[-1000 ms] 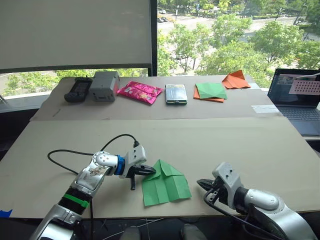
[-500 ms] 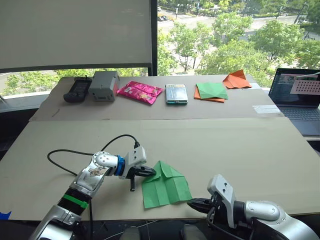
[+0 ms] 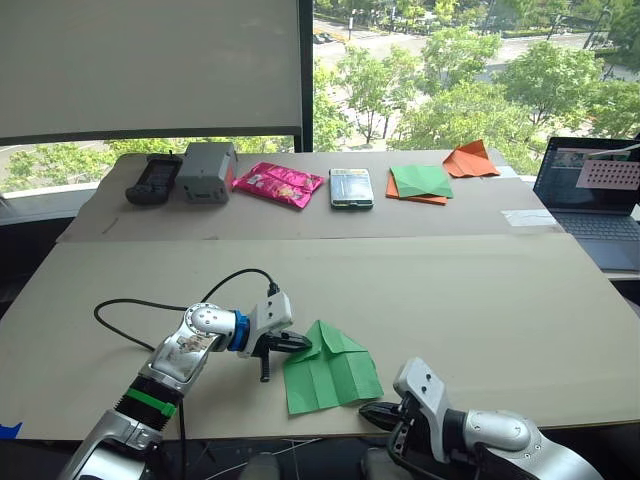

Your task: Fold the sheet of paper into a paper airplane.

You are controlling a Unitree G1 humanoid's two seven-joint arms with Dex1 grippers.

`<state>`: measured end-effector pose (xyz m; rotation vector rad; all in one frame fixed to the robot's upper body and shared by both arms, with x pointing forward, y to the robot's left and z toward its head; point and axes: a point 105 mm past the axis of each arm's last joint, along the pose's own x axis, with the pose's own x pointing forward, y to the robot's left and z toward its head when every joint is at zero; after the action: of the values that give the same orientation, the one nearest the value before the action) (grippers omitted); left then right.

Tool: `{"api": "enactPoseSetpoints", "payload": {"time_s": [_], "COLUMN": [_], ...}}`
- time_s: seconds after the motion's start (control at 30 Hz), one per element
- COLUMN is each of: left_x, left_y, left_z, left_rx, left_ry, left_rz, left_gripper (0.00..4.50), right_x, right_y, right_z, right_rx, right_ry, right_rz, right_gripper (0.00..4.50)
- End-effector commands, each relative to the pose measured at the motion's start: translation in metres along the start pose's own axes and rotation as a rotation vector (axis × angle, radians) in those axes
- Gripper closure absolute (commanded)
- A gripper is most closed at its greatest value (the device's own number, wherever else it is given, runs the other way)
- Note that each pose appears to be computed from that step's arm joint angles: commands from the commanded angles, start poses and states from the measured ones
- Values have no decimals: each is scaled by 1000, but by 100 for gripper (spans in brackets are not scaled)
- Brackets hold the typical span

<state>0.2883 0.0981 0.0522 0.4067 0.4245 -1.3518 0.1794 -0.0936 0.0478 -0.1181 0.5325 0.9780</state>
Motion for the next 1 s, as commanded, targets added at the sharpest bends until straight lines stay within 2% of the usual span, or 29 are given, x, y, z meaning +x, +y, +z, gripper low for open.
{"api": "enactPoseSetpoints", "payload": {"time_s": [0.03, 0.2, 0.6, 1.0], "left_x": [3, 2, 2, 2], "left_y": [-8, -8, -8, -7], "left_z": [-26, -26, -27, -27], "left_rx": [-66, -65, -63, -59], "left_ry": [94, 96, 98, 100], "left_rz": [-22, -25, -26, -26], "left_gripper": [448, 448, 448, 448], "right_x": [-5, -11, 0, 35], "right_y": [-25, -37, -38, -25], "right_z": [-1, 12, 35, 66], "right_rx": [-13, -23, 29, -49], "right_ry": [-25, -94, -263, -310], "right_rz": [-146, -204, -209, -55], "right_gripper": [450, 450, 450, 450]}}
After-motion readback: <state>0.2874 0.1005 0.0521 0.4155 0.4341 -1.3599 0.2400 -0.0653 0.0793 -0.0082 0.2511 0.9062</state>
